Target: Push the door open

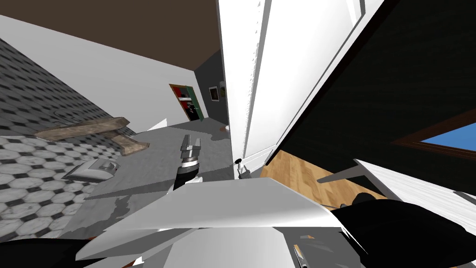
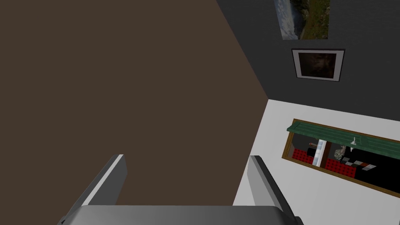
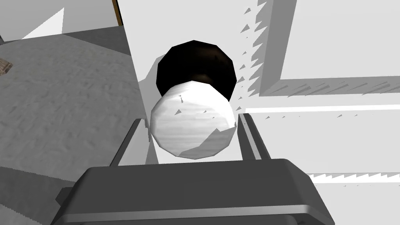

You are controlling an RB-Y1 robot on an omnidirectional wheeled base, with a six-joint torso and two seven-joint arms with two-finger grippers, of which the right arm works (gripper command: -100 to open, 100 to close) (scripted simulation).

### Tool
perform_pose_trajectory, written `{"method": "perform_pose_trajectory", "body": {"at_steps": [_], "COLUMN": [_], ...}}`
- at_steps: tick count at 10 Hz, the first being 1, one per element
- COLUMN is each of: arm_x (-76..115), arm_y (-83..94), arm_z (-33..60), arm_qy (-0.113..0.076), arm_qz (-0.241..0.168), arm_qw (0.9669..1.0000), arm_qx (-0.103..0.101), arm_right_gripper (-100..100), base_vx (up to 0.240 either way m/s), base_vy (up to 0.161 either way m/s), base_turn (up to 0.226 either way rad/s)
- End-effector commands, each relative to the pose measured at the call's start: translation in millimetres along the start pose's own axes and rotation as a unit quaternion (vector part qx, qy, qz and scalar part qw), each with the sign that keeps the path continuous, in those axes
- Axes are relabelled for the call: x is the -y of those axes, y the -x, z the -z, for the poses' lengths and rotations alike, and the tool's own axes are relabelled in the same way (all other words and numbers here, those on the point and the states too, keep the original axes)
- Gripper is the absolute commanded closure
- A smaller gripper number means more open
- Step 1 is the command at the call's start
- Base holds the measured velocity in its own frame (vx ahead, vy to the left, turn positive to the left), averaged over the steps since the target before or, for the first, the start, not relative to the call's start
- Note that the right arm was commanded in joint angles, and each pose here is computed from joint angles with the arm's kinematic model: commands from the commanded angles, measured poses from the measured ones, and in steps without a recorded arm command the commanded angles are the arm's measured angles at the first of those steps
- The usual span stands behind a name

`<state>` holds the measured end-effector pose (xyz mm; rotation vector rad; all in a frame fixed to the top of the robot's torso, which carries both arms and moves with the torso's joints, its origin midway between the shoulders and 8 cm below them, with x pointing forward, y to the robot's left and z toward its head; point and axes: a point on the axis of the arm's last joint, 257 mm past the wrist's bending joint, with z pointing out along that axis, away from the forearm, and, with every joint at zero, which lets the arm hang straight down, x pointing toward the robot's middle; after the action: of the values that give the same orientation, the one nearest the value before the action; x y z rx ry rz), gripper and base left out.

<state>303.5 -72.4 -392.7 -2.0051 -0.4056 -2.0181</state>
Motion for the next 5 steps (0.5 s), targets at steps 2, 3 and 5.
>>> {"method": "perform_pose_trajectory", "body": {"at_steps": [2, 3, 5], "arm_x": [0.0, 0.0, -10.2], "arm_y": [0.3, 0.3, 4.0], "arm_z": [1.0, 1.0, 6.0], "arm_qy": [0.000, 0.000, 0.012], "arm_qz": [0.000, 0.000, 0.004], "arm_qw": [1.0000, 1.0000, 0.9999], "arm_qx": [0.000, 0.000, 0.006], "arm_right_gripper": [100, 100, 100], "base_vx": [-0.017, -0.010, 0.044], "base_vy": [-0.011, -0.005, 0.026], "base_turn": [0.001, -0.003, -0.010]}}
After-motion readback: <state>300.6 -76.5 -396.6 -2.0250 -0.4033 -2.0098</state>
